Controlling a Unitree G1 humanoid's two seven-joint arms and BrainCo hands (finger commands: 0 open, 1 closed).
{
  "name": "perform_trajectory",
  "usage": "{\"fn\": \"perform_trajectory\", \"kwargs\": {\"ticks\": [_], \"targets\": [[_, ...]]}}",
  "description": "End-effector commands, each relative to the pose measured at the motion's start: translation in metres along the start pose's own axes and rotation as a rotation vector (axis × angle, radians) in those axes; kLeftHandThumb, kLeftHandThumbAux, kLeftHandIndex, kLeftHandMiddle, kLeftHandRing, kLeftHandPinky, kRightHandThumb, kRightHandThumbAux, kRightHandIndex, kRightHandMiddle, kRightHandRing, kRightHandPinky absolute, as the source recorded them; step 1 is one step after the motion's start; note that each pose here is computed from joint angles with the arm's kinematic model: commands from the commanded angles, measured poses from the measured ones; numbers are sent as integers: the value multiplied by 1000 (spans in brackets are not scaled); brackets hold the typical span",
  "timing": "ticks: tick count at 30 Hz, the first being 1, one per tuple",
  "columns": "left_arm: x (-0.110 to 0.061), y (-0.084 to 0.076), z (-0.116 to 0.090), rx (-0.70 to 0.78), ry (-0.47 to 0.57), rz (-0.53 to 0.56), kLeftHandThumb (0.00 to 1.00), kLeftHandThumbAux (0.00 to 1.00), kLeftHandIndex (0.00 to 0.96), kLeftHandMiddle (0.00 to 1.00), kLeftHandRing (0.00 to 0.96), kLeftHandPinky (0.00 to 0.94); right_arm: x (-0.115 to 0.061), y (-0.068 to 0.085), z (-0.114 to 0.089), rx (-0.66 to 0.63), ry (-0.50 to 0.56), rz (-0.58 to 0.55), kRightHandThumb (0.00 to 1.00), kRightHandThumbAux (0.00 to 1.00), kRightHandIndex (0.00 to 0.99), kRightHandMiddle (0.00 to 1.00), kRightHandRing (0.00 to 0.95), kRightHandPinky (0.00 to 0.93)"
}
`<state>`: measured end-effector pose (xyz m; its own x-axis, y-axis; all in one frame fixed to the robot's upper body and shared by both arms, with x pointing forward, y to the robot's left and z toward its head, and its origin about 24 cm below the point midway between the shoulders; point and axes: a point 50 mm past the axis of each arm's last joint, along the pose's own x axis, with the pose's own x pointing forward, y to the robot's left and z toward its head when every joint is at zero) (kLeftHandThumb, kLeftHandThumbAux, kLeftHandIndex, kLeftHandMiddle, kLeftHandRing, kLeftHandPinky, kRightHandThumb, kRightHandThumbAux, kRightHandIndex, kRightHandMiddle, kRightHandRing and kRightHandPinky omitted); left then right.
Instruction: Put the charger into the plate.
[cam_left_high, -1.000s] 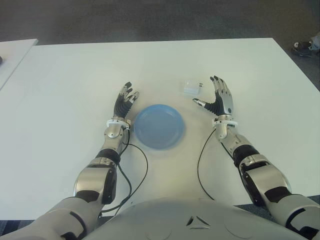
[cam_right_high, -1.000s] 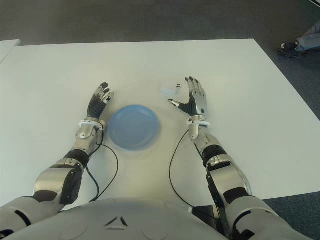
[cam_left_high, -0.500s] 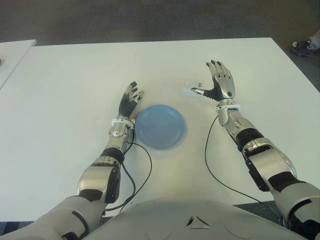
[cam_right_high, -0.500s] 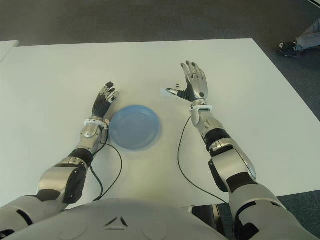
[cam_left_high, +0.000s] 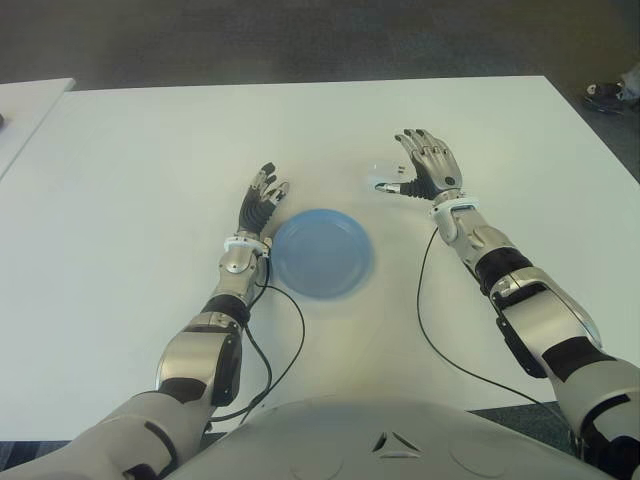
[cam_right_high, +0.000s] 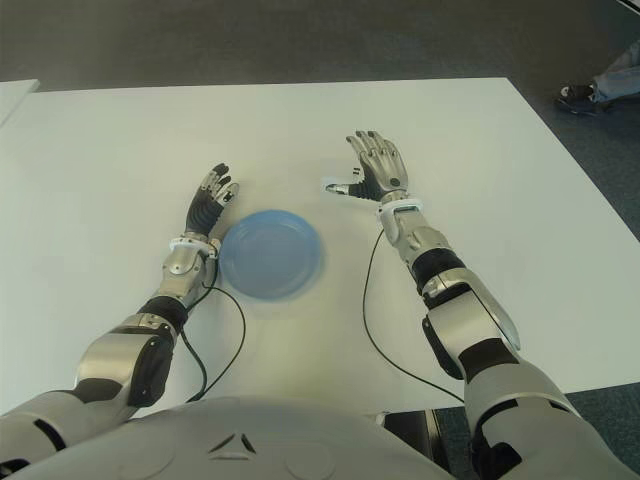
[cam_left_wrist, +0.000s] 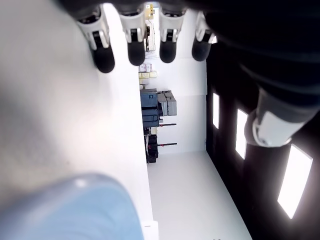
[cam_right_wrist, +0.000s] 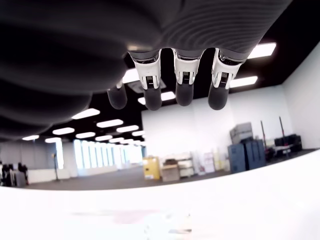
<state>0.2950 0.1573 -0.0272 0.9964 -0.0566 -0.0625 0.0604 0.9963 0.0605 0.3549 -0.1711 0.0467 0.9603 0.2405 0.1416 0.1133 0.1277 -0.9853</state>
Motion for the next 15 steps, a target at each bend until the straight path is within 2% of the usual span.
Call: {"fn": "perform_trajectory", "kwargs": {"ticks": [1, 9, 15], "targets": [[-13, -6, -22, -5, 119, 1, 0, 502, 0, 59, 89, 143, 9, -1, 4, -42, -28, 74, 3, 345, 0, 0, 0, 0], [-13, -6, -22, -9, 125, -6, 0, 490, 0, 67, 94, 148, 18, 5, 13, -29, -42, 188, 0, 373, 0, 0, 0, 0], [-13, -7, -22, -14, 124, -16, 0, 491, 0, 71, 97, 143, 21, 6, 18, 4, -47, 220, 0, 410, 0, 0, 0, 0]]}}
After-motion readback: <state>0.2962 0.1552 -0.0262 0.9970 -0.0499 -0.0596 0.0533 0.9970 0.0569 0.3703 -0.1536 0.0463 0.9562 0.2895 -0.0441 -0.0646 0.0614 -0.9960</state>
